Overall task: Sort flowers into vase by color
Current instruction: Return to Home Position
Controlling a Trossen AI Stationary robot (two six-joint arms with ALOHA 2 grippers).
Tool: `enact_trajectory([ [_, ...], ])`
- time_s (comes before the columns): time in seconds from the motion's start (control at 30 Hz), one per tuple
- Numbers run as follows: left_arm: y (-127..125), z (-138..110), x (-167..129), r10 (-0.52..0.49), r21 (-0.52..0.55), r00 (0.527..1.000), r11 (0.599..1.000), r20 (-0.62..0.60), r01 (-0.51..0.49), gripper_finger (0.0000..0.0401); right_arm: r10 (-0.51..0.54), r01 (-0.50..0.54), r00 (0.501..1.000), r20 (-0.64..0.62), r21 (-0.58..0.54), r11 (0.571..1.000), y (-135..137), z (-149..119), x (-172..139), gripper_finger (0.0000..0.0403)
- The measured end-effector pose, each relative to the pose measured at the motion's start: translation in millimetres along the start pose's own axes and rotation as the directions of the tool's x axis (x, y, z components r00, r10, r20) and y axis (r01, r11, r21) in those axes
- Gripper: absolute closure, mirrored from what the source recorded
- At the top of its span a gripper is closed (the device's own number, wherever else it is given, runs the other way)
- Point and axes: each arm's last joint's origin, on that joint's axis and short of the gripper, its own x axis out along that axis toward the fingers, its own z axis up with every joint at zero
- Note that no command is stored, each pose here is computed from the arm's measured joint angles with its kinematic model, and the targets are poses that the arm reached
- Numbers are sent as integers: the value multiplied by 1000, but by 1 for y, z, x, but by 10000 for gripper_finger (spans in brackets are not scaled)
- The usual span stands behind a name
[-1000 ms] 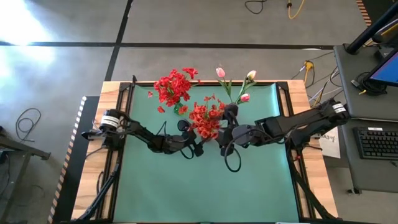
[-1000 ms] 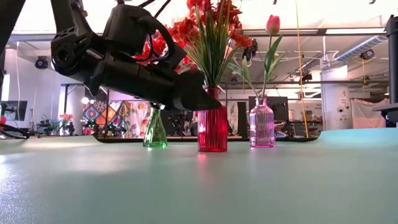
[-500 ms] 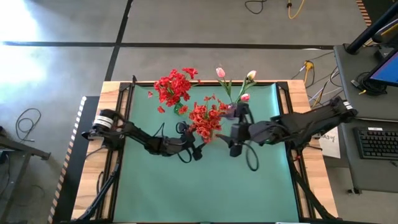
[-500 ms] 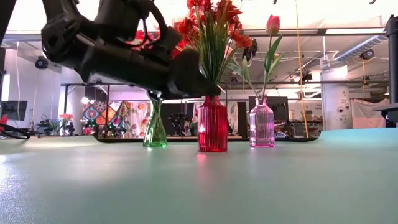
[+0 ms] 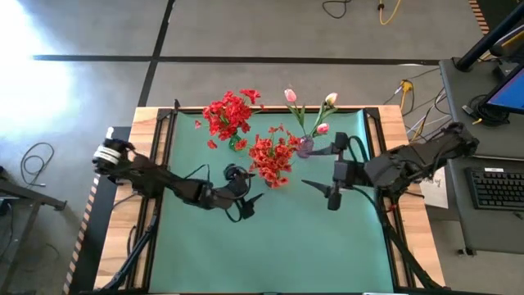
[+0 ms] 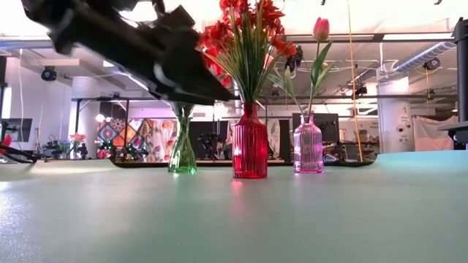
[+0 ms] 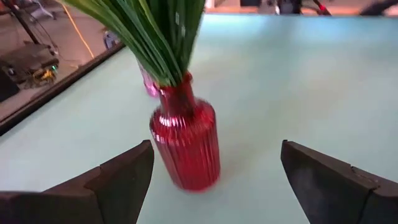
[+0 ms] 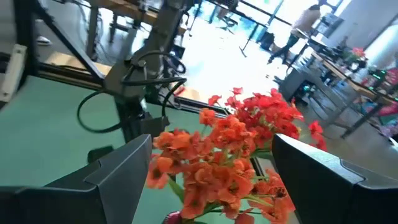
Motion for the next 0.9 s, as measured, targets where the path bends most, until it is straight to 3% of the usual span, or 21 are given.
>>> enact_trajectory([
  [0.2, -9, 8, -44, -21, 59, 999, 998, -39, 24, 67, 40, -40, 999, 26, -9, 999, 6, -3, -17, 78],
  [0.33, -17, 23, -86, -135, 54, 991, 989, 12, 135, 67, 18, -18, 999, 27, -7, 1000, 9, -10, -30, 78],
  [0.57, -11, 44, -156, -343, 25, 933, 939, 108, 343, 68, 114, -117, 991, 64, 38, 992, 16, -26, -55, 78],
  [0.7, 0, 30, -169, -372, 37, 921, 928, 116, 370, 77, 140, -145, 988, 57, 92, 985, 16, -48, -63, 78],
  [0.9, 19, -2, -166, -391, -32, 902, 915, 183, 403, 91, 187, -195, 981, 58, 207, 959, 14, -84, -76, 78],
])
